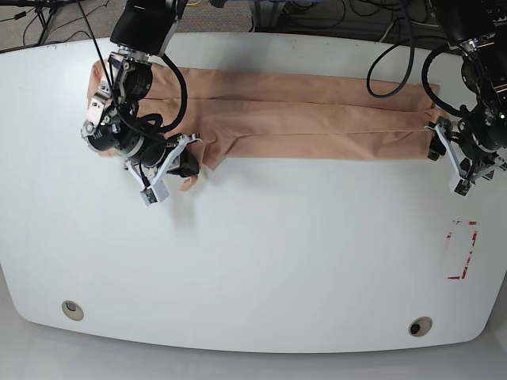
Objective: Layout the t-shirt on the table in an organized manner, then fold the t-shirt properly
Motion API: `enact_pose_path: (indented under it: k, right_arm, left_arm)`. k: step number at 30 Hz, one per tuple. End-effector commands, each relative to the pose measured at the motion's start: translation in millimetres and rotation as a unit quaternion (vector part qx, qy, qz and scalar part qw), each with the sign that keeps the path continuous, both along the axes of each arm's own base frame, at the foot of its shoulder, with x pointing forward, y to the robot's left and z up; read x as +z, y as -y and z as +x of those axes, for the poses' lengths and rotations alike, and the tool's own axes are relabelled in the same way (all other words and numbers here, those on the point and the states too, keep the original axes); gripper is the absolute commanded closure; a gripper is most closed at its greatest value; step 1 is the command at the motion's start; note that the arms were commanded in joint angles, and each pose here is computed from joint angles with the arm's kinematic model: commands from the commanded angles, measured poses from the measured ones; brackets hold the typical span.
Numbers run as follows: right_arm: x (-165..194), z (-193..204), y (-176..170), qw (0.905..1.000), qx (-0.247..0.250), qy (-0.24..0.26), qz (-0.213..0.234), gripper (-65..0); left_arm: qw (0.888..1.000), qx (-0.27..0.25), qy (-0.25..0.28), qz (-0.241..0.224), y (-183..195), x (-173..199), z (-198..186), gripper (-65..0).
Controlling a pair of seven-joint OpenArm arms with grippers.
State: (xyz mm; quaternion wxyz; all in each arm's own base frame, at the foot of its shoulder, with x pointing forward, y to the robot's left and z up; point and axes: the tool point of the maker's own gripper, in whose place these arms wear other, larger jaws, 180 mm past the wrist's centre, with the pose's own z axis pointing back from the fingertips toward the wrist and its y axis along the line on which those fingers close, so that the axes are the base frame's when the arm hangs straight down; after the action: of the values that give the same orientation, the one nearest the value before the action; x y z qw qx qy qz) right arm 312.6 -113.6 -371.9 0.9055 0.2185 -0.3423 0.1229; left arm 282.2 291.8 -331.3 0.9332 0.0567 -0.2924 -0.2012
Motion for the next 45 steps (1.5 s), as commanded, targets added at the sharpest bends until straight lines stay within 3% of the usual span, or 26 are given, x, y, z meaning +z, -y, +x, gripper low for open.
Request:
enact_pose_path:
  k: [1, 12, 20, 23, 28, 31, 37, 45]
  right_arm:
    - [29.8, -7.5, -11.2, 0.9982, 0.016, 0.040, 0.043, -2.4]
    - [42.5, -62.9, -34.6, 0.9864, 0.080, 0.019, 0.142, -2.7]
    - [42.0, -91.5, -40.6, 0.9771, 0.121, -0.006, 0.174, -5.5]
    - [43.2, -100.5, -37.9, 0.9740, 0.131, -0.014, 0.185, -18.2]
    - [45.5, -113.2, -32.4, 0.9695, 0.138, -0.025, 0.201, -45.3]
    - [47.1, -119.0, -28.9, 0.9673, 0.142, -0.031, 0.207, -50.9]
    - [49.8, -109.4, -5.9, 0.9750, 0.122, -0.019, 0.185, -45.8]
    - [33.0, -85.8, 13.4, 0.9912, 0.090, -0.010, 0.096, -36.9]
  left_arm:
    - [1.000, 0.000, 0.018, 0.004, -5.0, 10.2, 7.6, -39.7]
    - [1.000, 0.000, 0.015, 0.002, -4.6, 8.6, 6.5, -39.7]
    - [1.000, -0.001, 0.014, 0.002, -4.2, 8.0, 6.0, -39.7]
    - [1.000, -0.001, 0.014, 0.003, -4.4, 7.9, 6.0, -39.7]
    - [1.000, -0.001, 0.014, 0.003, -4.0, 7.7, 6.0, -39.7]
    - [1.000, -0.001, 0.014, 0.003, -4.0, 7.7, 6.0, -39.7]
    - [1.000, -0.001, 0.014, 0.003, -4.0, 7.7, 6.0, -39.7]
    - [1.000, -0.005, 0.012, 0.002, -1.4, 6.6, 6.3, -39.7]
